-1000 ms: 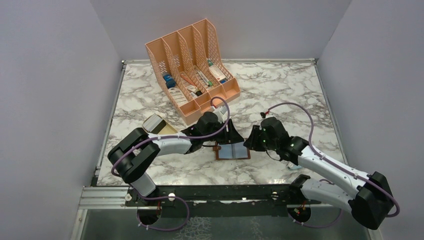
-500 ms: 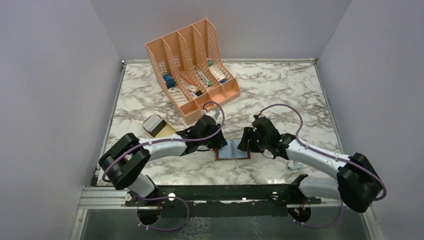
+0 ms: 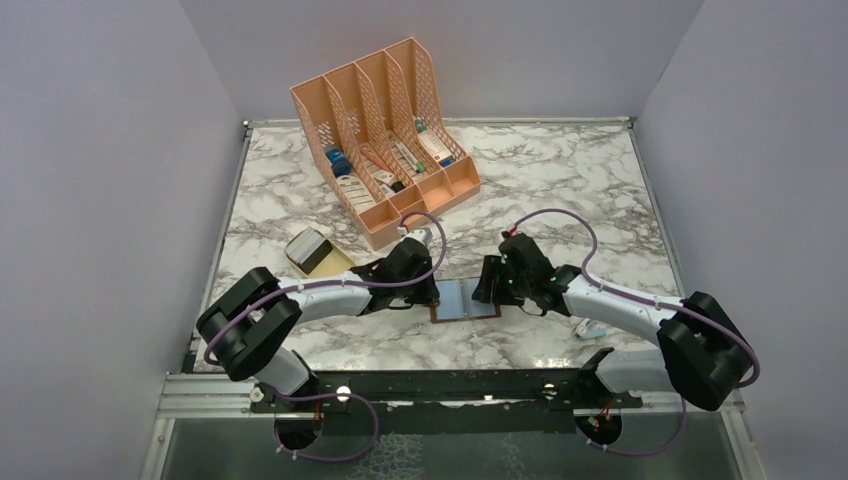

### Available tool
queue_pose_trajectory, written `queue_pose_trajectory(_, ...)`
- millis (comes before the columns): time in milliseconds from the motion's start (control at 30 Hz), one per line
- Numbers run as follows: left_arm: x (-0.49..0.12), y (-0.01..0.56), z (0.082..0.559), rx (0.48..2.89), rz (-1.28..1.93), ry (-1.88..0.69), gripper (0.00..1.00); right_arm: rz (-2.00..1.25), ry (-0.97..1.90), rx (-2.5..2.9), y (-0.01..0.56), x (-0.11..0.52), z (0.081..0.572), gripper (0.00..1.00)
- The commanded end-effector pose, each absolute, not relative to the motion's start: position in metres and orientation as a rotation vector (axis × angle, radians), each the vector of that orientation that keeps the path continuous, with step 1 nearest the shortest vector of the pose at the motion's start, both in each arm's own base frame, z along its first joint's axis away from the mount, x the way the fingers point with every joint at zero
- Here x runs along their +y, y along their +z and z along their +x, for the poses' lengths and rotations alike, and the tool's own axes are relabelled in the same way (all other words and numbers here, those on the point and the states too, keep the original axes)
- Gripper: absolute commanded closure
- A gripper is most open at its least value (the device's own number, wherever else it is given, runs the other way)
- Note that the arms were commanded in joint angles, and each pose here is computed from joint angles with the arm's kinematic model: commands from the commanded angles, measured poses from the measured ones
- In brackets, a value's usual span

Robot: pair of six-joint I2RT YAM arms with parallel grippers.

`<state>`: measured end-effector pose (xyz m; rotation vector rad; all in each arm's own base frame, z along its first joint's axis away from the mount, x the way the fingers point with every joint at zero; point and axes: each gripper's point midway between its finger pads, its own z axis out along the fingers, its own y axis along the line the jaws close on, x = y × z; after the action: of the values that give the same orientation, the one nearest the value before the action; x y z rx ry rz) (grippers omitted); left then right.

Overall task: Put the credit cards into the card holder
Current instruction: Turn over the card slot in the card holder.

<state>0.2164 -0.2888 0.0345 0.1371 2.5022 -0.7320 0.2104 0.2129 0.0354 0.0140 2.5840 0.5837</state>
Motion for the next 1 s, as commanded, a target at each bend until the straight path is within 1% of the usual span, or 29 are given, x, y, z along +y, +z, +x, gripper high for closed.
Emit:
queue_pose_trajectory(0, -0.280, 0.019, 0.216, 2.534, 0.163, -0.652, 0.83, -0.016, 0.619, 2.541, 0.043, 0.223, 0.219, 0.46)
queue_pose_trajectory(400, -0.281, 0.016, 0.214, 2.537, 0.164, -0.664, 0.83, -0.060, 0.728, 2.536, 0.045, 0.240, 0.218, 0.47)
queue_pose_trajectory(700, -0.283, 0.018, 0.215, 2.533, 0.165, -0.673, 0.83, -0.125, 0.901, 2.459, 0.072, 0.258, 0.213, 0.49)
queue_pose_trajectory(833, -0.283, 0.018, 0.215, 2.535, 0.164, -0.673, 0.83, -0.134, 0.930, 2.453, 0.073, 0.260, 0.210, 0.49)
queue_pose_trajectory(967, -0.282, 0.017, 0.215, 2.537, 0.164, -0.672, 0.83, -0.119, 0.894, 2.462, 0.070, 0.256, 0.212, 0.49)
